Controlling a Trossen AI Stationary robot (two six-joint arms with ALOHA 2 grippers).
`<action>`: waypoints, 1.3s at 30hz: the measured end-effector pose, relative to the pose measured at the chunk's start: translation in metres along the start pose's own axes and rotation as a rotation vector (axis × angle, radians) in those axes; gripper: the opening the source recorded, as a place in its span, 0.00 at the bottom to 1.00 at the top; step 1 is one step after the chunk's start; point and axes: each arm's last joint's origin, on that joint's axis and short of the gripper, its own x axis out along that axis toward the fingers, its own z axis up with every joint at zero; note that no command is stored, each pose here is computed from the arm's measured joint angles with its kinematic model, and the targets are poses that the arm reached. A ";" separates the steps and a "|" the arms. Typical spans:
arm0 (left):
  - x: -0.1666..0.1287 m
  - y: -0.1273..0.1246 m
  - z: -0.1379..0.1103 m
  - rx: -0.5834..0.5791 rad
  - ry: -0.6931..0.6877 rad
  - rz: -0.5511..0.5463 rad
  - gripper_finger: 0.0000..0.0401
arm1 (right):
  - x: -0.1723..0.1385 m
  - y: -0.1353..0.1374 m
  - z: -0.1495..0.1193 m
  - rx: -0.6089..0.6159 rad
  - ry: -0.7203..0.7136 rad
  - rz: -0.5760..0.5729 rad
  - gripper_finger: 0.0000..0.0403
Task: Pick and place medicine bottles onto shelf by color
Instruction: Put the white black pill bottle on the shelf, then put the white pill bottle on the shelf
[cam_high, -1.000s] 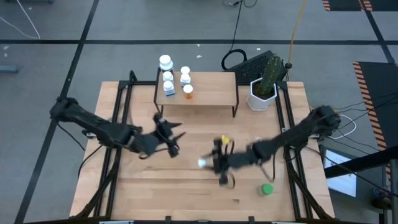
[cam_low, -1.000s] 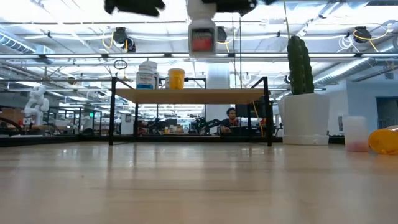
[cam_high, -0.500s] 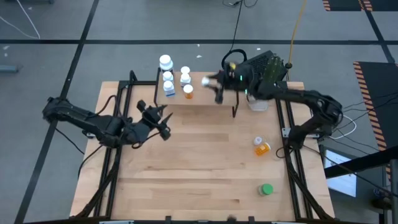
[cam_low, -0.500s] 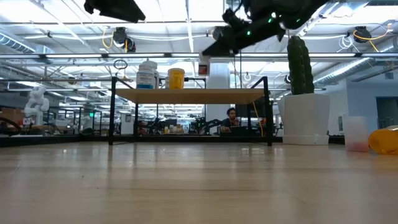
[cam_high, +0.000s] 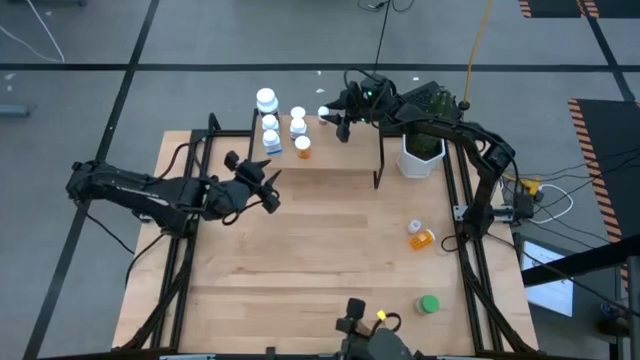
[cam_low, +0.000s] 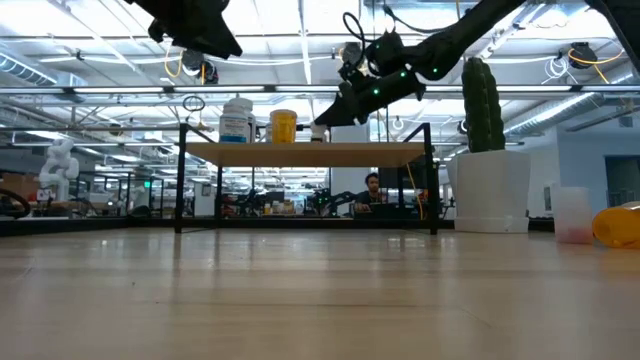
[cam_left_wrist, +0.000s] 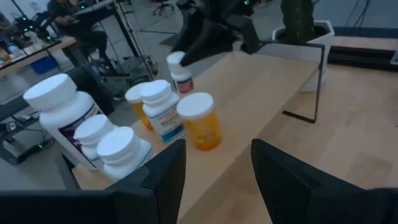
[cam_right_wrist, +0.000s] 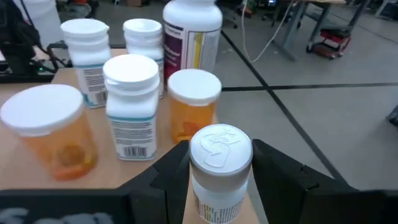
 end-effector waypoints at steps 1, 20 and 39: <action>0.001 0.001 0.000 0.000 0.001 0.006 0.46 | 0.001 0.000 0.000 0.005 -0.005 0.007 0.37; 0.009 0.006 0.008 -0.016 -0.036 -0.007 0.46 | 0.001 0.002 -0.002 0.079 0.009 0.026 0.38; 0.009 0.002 0.009 0.070 -0.044 -0.150 0.46 | -0.045 0.019 0.037 0.024 -0.020 0.029 0.61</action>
